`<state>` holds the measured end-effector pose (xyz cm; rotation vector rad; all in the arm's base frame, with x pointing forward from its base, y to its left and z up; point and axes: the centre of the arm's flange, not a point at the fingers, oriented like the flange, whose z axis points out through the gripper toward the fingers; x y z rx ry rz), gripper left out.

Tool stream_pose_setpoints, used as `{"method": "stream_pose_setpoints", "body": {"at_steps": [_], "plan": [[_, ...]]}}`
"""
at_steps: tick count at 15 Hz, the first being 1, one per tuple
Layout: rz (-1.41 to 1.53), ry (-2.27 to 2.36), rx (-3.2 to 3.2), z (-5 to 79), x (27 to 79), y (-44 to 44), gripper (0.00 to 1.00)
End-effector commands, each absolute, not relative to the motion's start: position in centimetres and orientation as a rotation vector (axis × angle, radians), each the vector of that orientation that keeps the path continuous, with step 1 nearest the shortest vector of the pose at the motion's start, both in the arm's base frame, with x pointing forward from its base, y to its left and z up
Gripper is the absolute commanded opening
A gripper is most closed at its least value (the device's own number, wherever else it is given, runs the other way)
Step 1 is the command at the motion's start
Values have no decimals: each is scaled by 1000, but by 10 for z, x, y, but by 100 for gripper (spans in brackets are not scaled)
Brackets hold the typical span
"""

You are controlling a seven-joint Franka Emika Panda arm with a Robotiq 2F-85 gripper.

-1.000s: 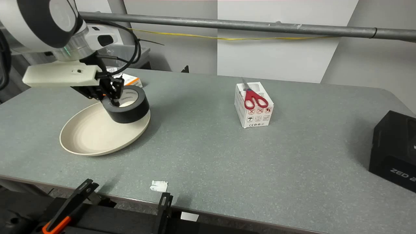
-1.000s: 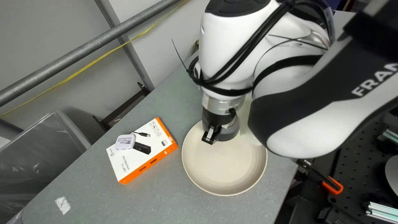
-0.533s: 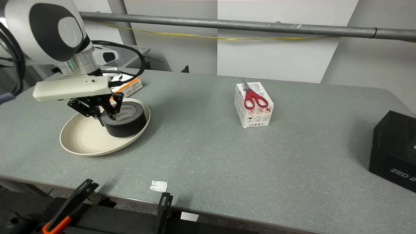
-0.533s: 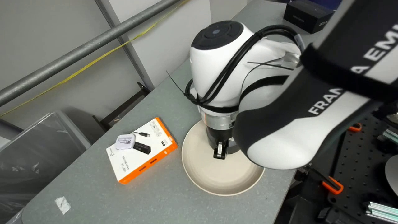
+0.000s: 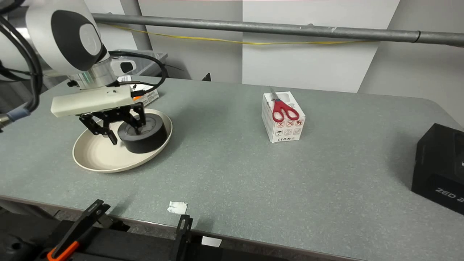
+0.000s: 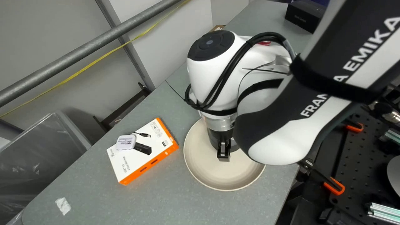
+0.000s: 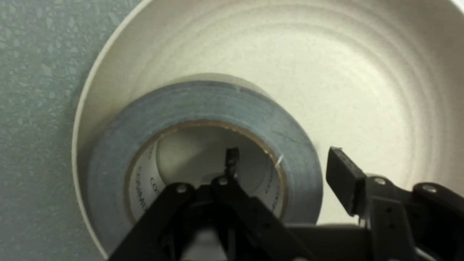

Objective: Move the black object on the lid of the white cup to the right

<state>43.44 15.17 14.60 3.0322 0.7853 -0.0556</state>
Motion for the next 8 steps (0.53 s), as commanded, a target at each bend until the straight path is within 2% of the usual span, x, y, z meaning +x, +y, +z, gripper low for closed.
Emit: {"method": "stream_pose_setpoints", "body": {"at_steps": [1, 2, 8], "plan": [[-52, 835, 2998, 154, 429, 150, 96], [-49, 834, 2997, 155, 429, 151, 100], [-48, 795, 3025, 149, 434, 152, 100]]}}
